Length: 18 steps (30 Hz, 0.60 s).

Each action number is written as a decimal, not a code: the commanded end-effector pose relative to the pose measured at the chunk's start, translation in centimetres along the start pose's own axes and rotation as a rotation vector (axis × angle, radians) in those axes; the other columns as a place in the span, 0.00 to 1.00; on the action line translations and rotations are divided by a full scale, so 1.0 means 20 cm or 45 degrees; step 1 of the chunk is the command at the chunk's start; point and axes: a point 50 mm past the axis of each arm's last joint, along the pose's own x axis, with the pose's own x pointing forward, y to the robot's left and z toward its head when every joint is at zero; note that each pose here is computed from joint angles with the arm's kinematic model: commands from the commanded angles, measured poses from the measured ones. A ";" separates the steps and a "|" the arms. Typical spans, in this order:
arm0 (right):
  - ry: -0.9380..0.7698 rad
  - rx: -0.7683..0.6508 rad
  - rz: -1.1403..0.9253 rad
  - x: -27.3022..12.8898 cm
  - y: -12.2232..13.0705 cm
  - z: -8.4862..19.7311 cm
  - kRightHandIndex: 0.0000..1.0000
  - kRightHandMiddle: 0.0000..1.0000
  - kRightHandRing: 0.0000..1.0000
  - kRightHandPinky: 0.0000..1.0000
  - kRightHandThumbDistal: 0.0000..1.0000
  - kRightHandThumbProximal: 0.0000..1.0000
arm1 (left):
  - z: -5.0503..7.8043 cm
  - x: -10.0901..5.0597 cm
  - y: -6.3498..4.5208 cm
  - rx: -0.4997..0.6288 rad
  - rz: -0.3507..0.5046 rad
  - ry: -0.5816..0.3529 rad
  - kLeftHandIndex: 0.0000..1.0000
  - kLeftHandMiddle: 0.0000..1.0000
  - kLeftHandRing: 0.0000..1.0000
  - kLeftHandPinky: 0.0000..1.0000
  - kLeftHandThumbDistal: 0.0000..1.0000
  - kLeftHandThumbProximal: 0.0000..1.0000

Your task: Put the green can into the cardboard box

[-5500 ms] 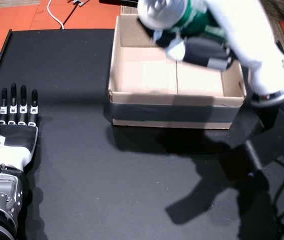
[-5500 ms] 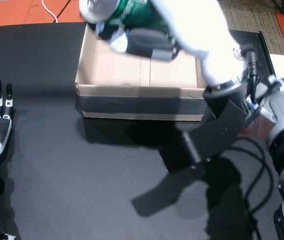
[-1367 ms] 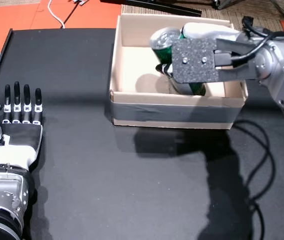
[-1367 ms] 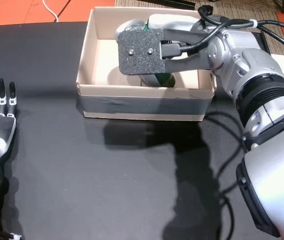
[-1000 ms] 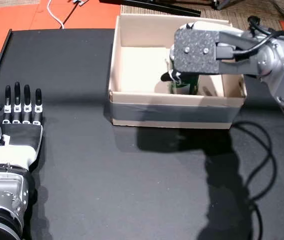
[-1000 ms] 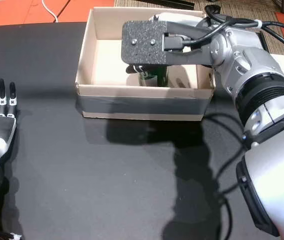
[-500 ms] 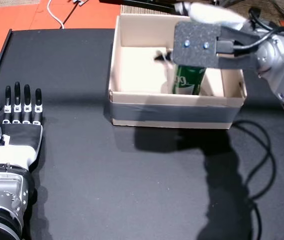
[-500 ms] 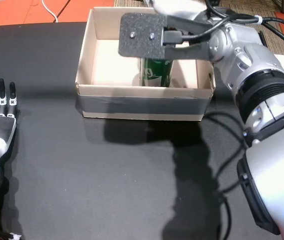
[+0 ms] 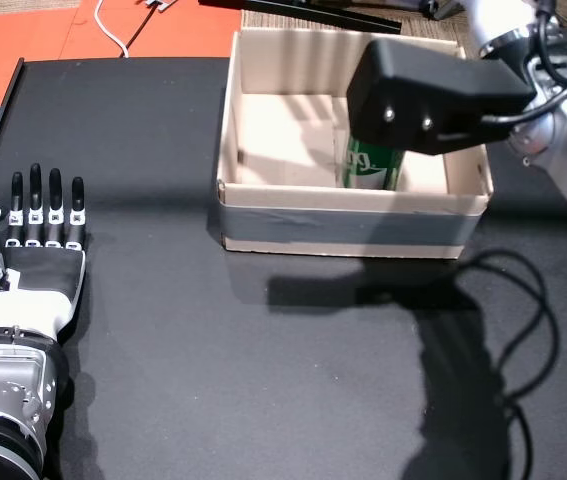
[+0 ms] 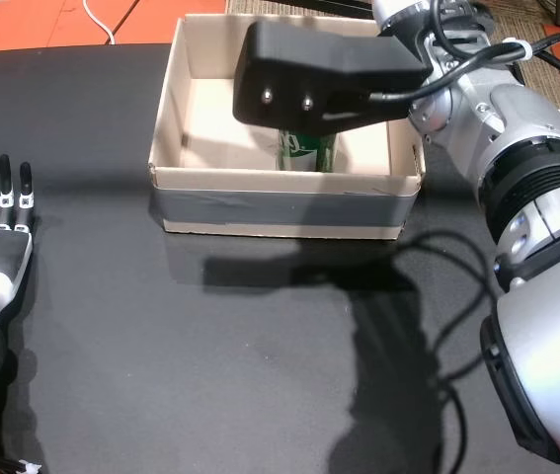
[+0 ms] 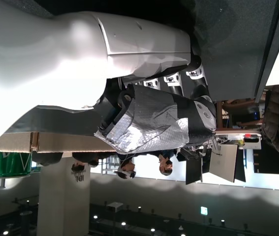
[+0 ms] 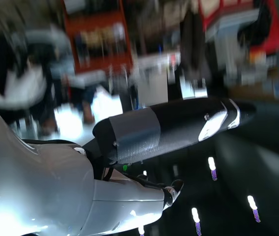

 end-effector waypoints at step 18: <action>0.053 0.337 -0.131 -0.16 -0.10 -0.16 0.88 0.95 1.00 1.00 1.00 0.64 | -0.04 -0.06 0.15 0.003 0.156 0.045 0.54 0.53 0.63 0.79 0.00 0.55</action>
